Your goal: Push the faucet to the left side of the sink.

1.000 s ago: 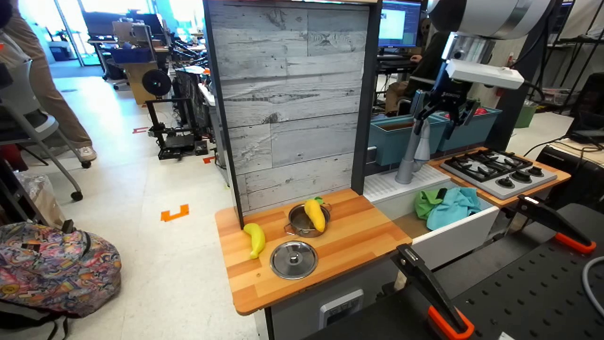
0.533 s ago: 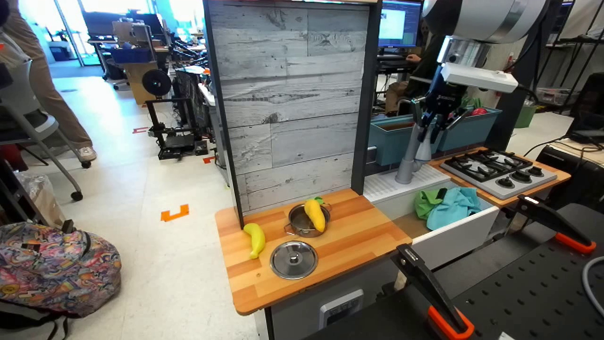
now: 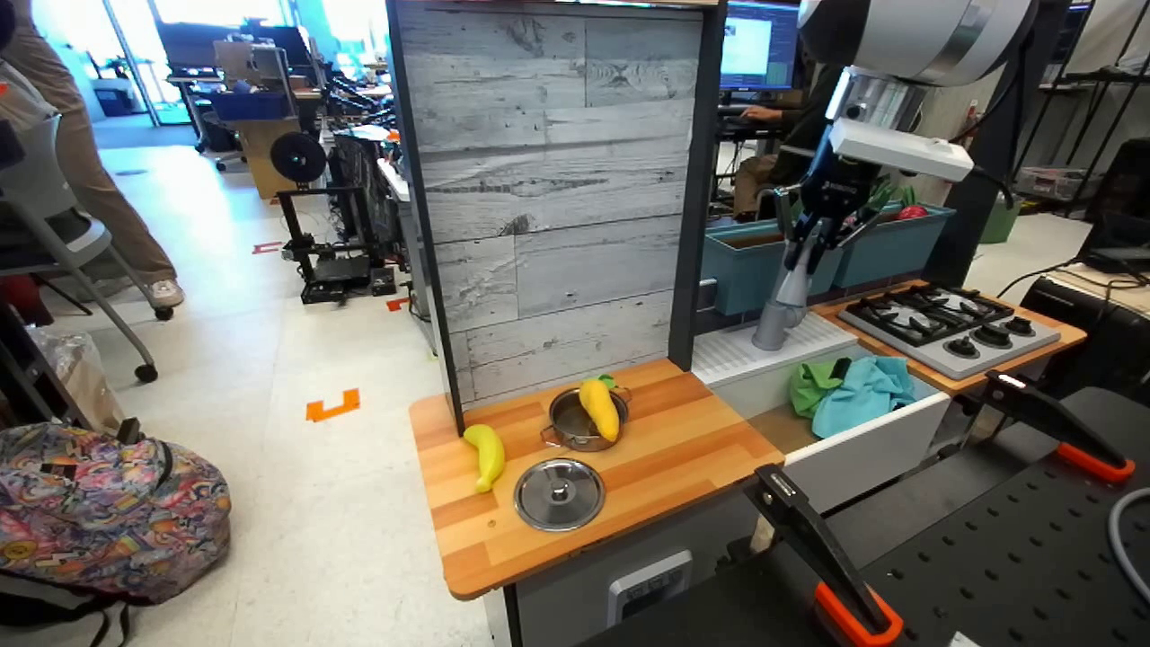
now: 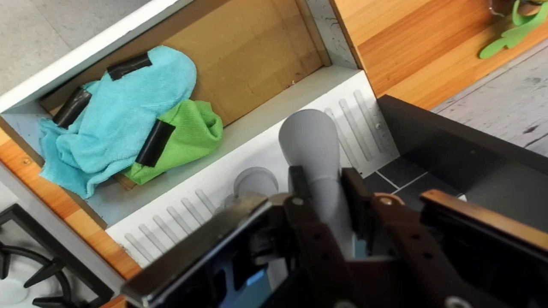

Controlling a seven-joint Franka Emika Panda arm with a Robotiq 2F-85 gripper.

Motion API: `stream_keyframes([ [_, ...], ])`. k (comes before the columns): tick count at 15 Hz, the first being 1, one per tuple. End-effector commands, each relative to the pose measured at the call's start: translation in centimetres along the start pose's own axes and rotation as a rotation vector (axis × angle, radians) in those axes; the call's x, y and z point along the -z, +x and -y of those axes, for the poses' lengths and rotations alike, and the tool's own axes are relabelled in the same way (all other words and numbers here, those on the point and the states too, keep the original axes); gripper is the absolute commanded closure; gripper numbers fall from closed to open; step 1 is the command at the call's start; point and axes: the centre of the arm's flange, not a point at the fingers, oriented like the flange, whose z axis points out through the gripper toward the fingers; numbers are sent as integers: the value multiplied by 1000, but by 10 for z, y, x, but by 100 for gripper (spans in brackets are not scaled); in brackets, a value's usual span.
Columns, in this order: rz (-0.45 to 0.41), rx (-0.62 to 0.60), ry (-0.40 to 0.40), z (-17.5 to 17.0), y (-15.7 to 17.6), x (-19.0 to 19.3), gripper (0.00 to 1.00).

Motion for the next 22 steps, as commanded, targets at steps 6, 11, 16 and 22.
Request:
stream_keyframes([
  [6, -93, -102, 165, 40, 27, -9, 98],
  [11, -147, -119, 204, 59, 40, -6, 98],
  [16, -138, -116, 207, 59, 35, -3, 62],
  [22, -131, -85, 183, 61, 10, 12, 16],
])
